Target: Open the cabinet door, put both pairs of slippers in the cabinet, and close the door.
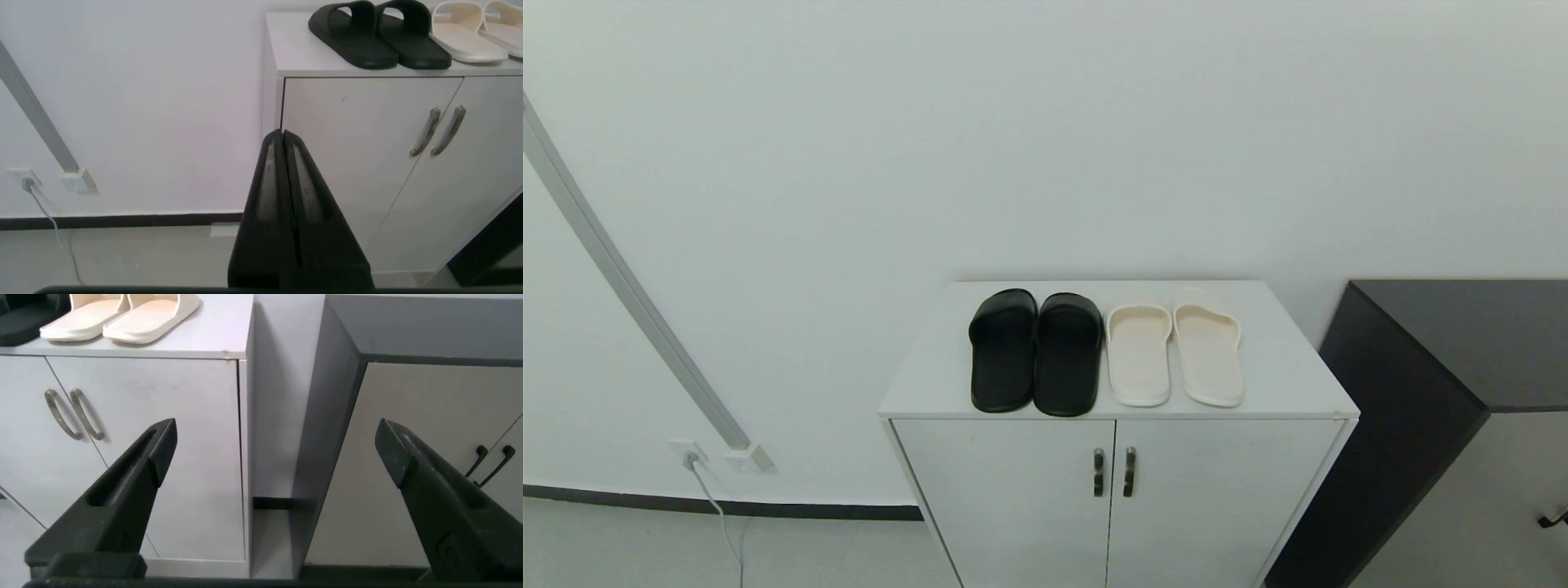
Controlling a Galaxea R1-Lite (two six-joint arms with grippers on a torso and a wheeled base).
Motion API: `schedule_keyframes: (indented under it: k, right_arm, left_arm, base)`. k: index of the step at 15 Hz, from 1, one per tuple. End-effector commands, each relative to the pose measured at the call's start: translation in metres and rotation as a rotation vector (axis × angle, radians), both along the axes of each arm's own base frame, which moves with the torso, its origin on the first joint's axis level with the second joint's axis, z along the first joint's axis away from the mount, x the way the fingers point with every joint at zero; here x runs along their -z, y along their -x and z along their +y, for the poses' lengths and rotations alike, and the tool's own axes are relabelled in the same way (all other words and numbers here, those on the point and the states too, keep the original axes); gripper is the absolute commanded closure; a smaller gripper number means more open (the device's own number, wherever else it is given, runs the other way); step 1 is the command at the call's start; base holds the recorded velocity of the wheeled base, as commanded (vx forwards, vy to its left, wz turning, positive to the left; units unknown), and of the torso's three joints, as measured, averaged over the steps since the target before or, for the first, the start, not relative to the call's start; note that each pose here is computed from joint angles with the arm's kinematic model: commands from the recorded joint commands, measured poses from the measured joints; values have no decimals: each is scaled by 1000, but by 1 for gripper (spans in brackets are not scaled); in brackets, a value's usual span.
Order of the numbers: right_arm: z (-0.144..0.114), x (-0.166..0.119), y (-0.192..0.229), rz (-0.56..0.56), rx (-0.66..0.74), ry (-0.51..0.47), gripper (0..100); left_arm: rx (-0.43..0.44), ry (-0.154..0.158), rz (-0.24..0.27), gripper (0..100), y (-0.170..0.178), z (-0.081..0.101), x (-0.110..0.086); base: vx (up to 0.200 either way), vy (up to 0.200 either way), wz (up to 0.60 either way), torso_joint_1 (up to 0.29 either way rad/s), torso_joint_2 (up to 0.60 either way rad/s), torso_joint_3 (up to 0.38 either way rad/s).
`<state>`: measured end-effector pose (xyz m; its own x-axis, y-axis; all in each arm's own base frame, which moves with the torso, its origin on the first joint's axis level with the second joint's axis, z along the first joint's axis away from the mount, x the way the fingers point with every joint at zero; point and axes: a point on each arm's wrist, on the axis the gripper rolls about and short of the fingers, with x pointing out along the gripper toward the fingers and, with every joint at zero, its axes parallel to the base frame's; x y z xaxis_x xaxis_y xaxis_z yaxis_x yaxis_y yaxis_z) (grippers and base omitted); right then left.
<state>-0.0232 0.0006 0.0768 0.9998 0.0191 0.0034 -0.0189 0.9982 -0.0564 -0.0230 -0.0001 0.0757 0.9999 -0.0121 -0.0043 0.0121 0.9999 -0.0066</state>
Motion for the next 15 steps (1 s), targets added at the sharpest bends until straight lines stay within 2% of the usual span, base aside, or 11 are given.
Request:
schedule_keyframes:
  k: [1, 3, 4, 5, 6, 7, 9, 11, 12, 15]
  right_arm:
    - [0, 0, 0, 2, -1, 2, 0]
    - [0, 0, -1, 6, 1, 11, 0]
    - [0, -19, 2, -44, 4, -7, 0]
    - [-1, -63, 7, -114, 11, -62, 0]
    - [-1, -127, 8, -138, 16, -149, 0]
    - [-1, -130, -17, 32, 7, -129, 0]
    - [2, -114, -63, 256, -42, -127, 0]
    - [9, -105, -98, 304, -115, -118, 0]
    - [21, -104, -130, 307, -175, -112, 0]
    - [45, -107, -175, 310, -216, -112, 0]
  left_arm:
    - [0, 1, 2, 100, 0, 0, 0]
    - [0, 0, 2, 100, 0, 0, 0]
    - [0, 0, 2, 100, 0, 0, 0]
    - [0, 0, 2, 100, 0, 0, 0]
    - [0, 0, 2, 100, 0, 0, 0]
    - [-1, 0, 2, 100, 0, 0, 0]
    - [0, 0, 2, 100, 0, 0, 0]
    - [0, 0, 2, 100, 0, 0, 0]
    - [0, 0, 2, 100, 0, 0, 0]
    - [0, 0, 2, 100, 0, 0, 0]
  base:
    - [0, 0, 0, 0, 0, 0]
    - [0, 0, 0, 0, 0, 0]
    - [0, 0, 0, 0, 0, 0]
    - [0, 0, 0, 0, 0, 0]
    - [0, 0, 0, 0, 0, 0]
    - [0, 0, 0, 0, 0, 0]
    - [0, 0, 0, 0, 0, 0]
    - [0, 0, 0, 0, 0, 0]
    - [0, 0, 0, 0, 0, 0]
    - [0, 0, 0, 0, 0, 0]
